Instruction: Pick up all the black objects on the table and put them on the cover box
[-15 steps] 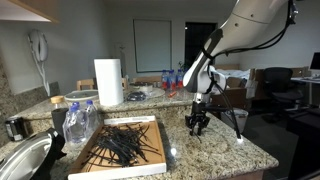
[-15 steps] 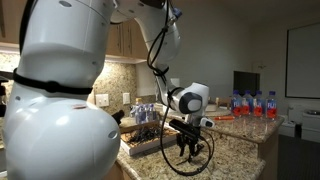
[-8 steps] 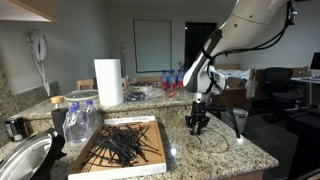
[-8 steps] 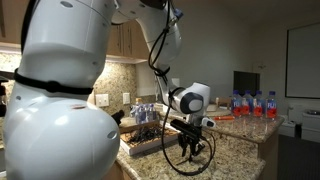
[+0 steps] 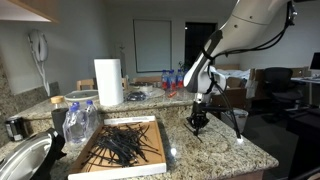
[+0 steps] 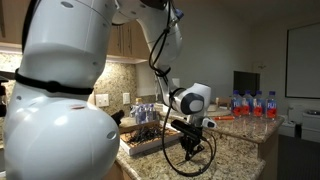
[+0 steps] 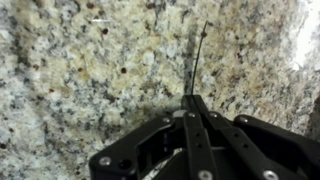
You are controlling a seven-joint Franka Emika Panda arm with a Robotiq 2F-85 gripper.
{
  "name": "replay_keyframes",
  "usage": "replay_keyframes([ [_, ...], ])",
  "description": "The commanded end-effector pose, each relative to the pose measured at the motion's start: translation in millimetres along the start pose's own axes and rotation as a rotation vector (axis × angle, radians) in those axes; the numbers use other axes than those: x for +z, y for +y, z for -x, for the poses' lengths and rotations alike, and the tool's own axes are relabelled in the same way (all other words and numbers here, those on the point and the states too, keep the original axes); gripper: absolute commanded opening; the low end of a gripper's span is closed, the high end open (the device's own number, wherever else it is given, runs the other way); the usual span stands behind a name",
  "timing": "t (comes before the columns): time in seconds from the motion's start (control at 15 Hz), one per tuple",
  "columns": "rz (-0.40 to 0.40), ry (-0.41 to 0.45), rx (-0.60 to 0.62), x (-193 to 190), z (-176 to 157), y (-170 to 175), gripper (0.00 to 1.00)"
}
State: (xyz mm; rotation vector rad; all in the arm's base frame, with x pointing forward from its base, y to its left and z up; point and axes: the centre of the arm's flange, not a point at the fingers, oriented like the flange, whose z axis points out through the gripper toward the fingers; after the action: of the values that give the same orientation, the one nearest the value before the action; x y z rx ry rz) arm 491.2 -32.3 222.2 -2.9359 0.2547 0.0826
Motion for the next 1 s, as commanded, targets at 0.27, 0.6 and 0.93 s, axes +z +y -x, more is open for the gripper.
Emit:
replay_keyframes([
  [0.27,-0.072,-0.01,0.039,-1,3,14,0.07],
  [0.6,-0.274,-0.068,0.196,-4,10,45,0.07],
  [0.93,-0.354,-0.065,0.245,-15,7,56,0.06],
])
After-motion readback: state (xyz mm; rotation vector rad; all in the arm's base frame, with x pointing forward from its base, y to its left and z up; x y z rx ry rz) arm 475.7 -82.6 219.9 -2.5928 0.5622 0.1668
